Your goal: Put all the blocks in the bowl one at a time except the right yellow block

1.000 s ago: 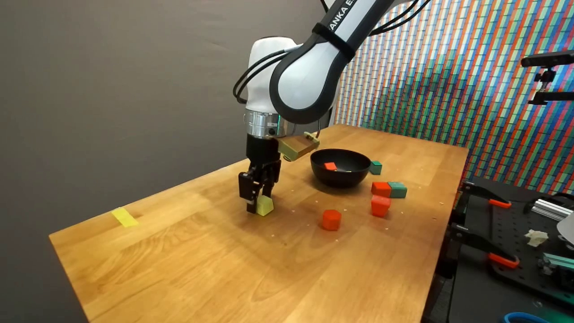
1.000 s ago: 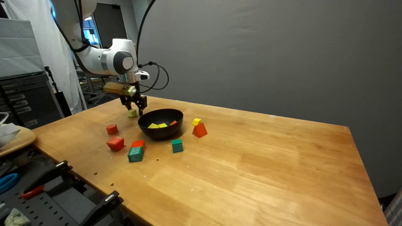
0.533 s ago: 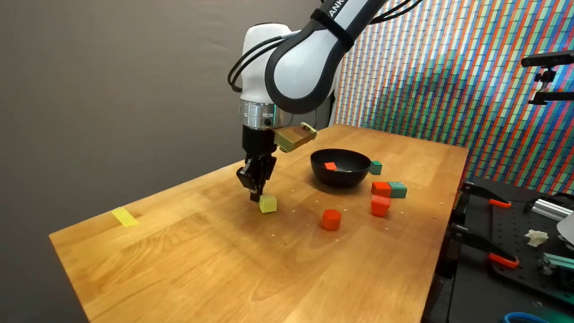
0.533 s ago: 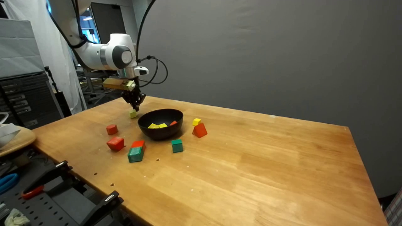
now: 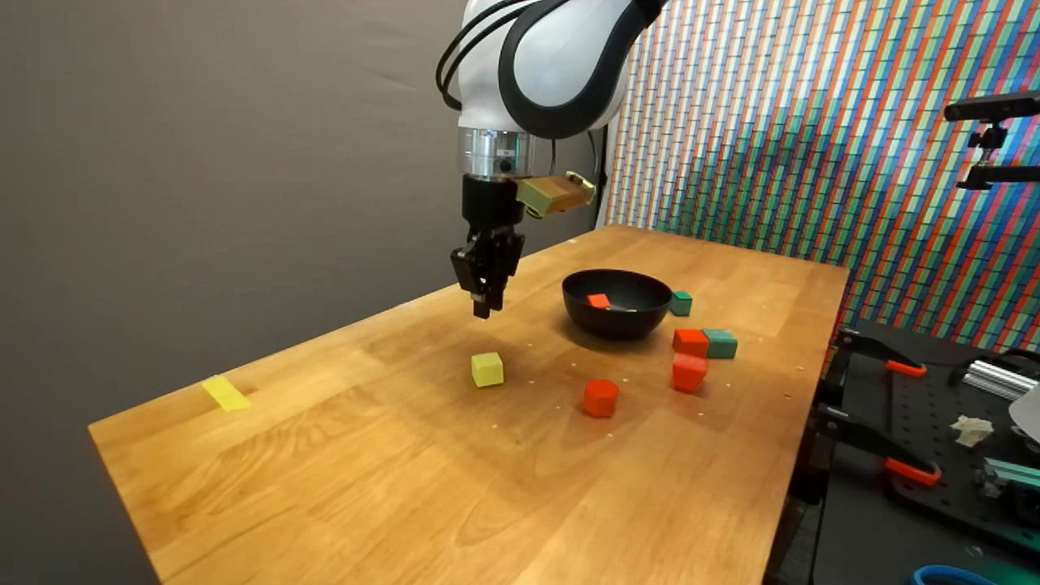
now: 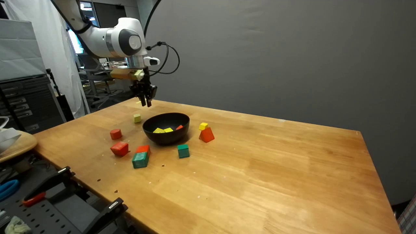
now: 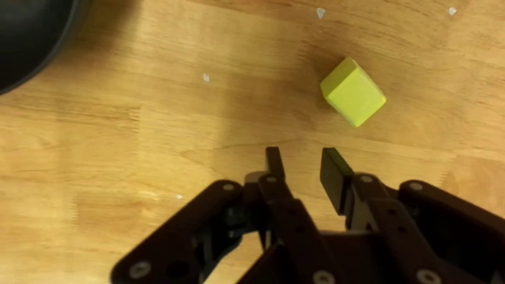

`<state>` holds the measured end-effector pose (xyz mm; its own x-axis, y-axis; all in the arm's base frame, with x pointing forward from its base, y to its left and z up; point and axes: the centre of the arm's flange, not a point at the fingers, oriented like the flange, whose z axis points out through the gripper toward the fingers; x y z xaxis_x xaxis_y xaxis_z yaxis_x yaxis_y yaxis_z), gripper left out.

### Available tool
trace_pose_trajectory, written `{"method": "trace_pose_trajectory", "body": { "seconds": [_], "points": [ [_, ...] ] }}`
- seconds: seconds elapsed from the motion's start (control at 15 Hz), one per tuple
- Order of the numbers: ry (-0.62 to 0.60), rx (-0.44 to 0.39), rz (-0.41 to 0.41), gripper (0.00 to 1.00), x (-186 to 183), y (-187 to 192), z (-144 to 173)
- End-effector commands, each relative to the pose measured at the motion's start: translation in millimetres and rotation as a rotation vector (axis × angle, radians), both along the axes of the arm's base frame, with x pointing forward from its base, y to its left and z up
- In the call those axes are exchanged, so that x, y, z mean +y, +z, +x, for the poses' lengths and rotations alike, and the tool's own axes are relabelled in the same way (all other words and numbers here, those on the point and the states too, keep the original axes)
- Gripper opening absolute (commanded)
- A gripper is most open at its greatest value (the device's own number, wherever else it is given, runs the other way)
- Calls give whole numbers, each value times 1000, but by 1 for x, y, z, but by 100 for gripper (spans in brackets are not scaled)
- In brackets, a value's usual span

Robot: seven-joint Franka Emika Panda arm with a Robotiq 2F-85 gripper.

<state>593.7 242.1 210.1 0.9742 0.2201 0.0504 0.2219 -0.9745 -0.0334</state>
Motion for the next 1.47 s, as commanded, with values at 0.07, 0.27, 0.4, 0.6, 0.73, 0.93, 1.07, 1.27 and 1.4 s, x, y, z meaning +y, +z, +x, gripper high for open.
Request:
{"method": "trace_pose_trajectory", "body": {
  "seconds": [0.07,0.27,0.4,0.6,0.73,0.93,1.07,1.27,1.4],
  "points": [
    [-13,11,-1,68,-1,-6,1],
    [-5,71,27,82,9,-26,0],
    [9,103,33,98,17,-39,-6],
    [19,135,40,100,26,-53,-13],
    [21,127,47,100,29,-61,-11],
    [15,133,53,73,31,-67,-8],
    [11,135,56,58,34,-65,-9],
    [8,127,59,34,36,-58,-12],
    [0,127,56,23,34,-51,-16]
  ]
}}
